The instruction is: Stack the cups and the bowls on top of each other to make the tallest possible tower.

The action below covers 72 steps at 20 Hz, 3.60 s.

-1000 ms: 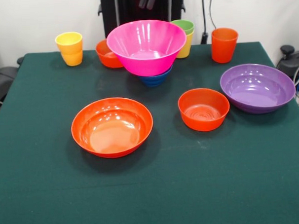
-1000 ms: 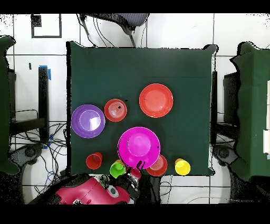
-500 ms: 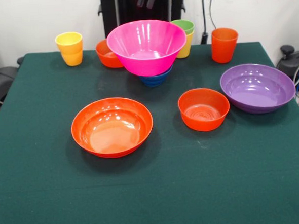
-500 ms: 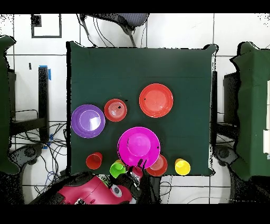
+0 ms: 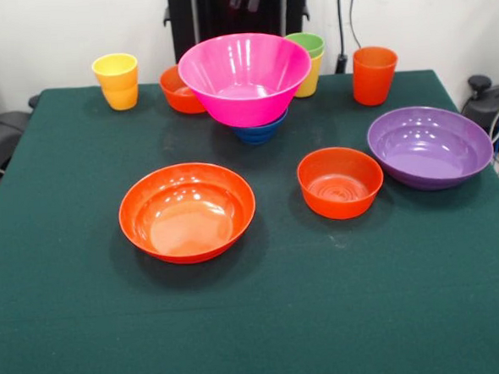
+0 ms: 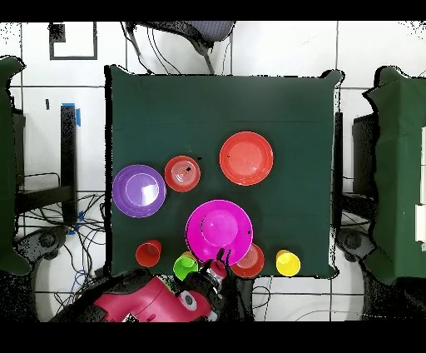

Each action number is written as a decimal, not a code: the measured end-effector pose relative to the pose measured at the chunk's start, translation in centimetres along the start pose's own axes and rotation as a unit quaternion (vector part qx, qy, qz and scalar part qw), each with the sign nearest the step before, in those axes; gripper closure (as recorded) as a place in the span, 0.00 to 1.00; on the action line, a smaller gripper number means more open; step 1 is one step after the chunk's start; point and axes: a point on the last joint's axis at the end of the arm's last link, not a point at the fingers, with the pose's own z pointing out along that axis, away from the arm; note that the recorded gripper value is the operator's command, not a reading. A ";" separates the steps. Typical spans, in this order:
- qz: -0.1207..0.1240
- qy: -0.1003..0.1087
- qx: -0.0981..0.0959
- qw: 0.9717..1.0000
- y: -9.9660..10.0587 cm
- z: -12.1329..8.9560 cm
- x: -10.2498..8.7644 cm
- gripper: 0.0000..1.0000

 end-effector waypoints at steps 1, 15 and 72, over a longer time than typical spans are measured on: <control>0.000 -0.001 -0.002 1.000 0.0 0.0 0.0 0.00; 0.056 -0.004 -0.061 0.997 -2.4 0.6 2.5 0.00; 0.168 -0.056 -0.079 0.981 -15.1 9.9 2.7 0.00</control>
